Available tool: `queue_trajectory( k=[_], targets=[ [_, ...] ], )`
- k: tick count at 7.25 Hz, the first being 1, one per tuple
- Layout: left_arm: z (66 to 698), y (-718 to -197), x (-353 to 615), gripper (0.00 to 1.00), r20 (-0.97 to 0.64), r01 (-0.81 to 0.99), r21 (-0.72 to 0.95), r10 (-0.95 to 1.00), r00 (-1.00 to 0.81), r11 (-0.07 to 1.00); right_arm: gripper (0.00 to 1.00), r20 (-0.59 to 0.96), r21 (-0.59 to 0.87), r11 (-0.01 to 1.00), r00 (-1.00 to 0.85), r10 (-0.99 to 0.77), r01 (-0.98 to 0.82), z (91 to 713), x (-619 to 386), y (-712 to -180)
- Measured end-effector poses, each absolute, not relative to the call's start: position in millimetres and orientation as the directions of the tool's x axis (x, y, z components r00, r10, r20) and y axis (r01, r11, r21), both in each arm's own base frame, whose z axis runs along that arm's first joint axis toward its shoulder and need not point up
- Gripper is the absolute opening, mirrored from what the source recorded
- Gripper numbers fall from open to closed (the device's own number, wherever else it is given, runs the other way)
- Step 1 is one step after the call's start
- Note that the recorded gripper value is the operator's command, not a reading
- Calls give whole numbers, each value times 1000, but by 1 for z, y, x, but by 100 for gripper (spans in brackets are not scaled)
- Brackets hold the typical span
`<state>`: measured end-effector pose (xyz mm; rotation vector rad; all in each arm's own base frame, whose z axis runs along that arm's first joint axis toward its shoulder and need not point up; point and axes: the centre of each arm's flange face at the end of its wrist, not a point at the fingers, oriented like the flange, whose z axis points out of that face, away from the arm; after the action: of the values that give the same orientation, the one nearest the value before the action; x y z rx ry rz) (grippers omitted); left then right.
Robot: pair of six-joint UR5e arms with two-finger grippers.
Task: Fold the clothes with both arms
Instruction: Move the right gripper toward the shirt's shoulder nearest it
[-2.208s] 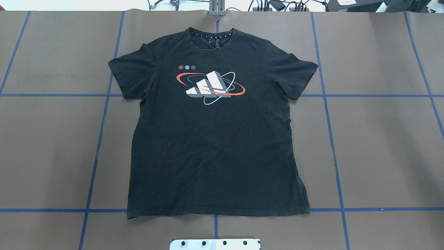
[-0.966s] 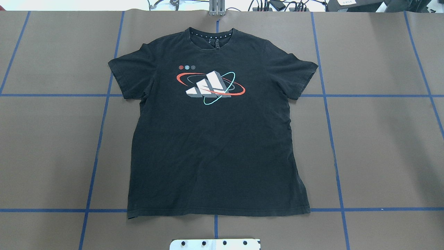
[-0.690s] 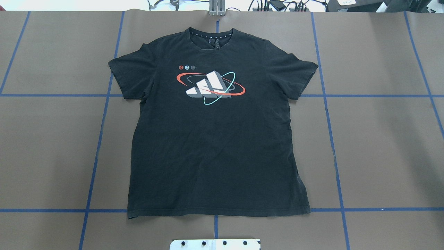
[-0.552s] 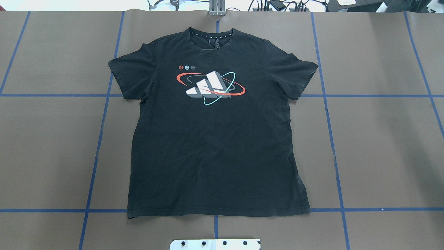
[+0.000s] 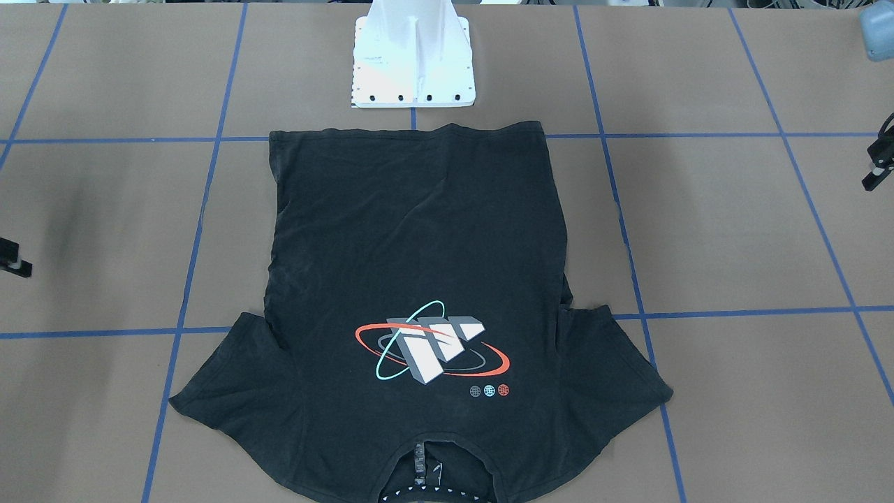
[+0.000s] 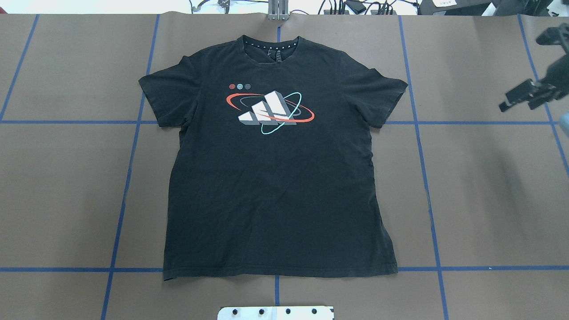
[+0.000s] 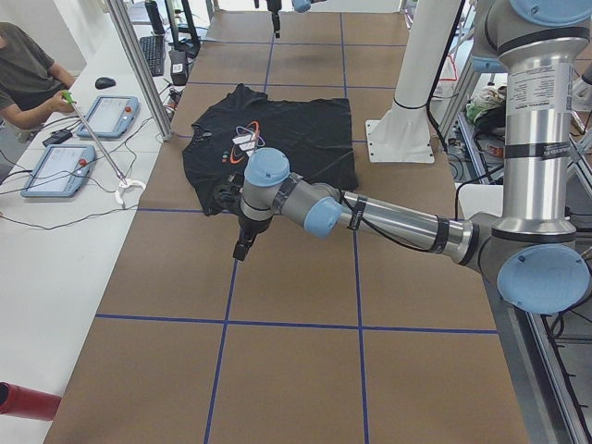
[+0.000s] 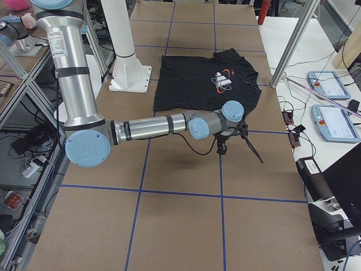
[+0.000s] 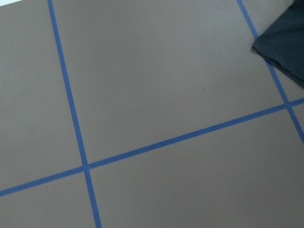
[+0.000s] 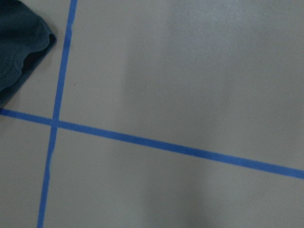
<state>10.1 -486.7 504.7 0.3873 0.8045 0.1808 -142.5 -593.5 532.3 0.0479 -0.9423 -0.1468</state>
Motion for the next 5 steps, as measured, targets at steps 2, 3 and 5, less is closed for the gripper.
queue_trajectory(
  k=[2, 3, 5],
  targets=[
    [499, -489, 12, 100, -665, -10, 413, 310, 680, 910, 92, 819, 65, 997, 569, -74, 35, 473, -197, -663],
    [497, -490, 13, 100, -664, -12, 418, 314, 678, 908, 89, 816, 81, 997, 573, -76, 16, 448, -228, -690],
    [493, -493, 20, 100, -661, -22, 429, 330, 673, 903, 82, 795, 172, 985, 595, -122, -28, 438, -283, -721]
  ],
)
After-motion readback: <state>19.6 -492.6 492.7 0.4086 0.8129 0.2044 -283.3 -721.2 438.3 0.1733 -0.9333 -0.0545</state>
